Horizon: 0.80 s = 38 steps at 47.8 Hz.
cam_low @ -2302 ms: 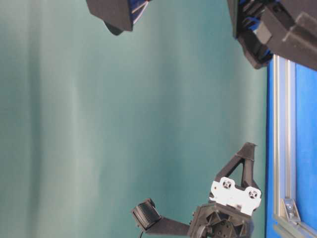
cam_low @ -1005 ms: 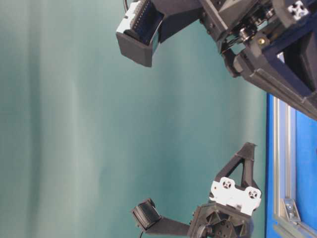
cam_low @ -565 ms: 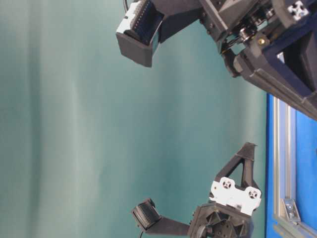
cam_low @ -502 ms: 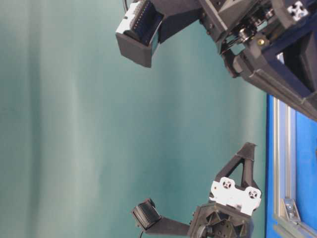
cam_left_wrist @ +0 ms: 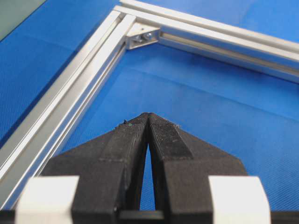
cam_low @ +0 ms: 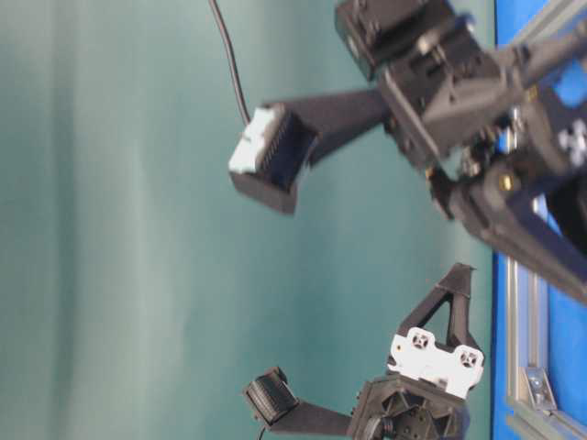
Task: Insert the wire through the string loop located on the left side.
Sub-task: 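Move the plug leftward and push it through the white zip-tie loop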
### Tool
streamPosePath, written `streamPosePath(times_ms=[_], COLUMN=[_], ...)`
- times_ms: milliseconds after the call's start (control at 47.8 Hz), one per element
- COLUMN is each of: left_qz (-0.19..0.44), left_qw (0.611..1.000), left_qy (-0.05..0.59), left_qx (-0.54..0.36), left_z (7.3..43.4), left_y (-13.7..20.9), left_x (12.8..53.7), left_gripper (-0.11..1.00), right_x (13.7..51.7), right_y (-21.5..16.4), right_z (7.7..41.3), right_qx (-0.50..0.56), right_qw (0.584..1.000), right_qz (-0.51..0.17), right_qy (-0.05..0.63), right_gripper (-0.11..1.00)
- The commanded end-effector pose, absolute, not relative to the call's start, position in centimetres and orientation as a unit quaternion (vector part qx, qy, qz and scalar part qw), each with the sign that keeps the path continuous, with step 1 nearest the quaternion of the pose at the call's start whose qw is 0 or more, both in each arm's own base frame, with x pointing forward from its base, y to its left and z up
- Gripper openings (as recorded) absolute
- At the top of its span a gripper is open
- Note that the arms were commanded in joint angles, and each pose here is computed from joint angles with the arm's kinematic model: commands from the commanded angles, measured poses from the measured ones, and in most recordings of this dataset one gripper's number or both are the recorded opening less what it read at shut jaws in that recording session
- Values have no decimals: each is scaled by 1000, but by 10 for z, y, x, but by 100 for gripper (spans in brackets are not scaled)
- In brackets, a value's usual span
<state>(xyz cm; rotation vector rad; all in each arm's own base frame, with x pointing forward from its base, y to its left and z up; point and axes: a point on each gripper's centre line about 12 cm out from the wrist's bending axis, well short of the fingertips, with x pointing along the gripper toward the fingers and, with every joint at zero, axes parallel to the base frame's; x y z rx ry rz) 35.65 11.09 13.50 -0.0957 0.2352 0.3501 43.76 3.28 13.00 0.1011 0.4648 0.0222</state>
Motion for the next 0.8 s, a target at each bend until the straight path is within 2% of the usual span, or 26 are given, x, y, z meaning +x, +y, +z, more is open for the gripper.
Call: streamPosePath(times_ms=[0, 774], left_qz=[173, 173], left_qw=[979, 979], left_qy=[93, 93], left_qx=[-45, -45], left_z=[150, 150], left_y=[112, 112], left_x=[360, 360], left_gripper=[0, 0], right_x=[450, 454], right_y=[33, 32], right_z=[146, 146], right_qx=[53, 53], right_qw=[977, 977], right_qz=[11, 11], right_qy=[207, 205], right_gripper=[0, 0])
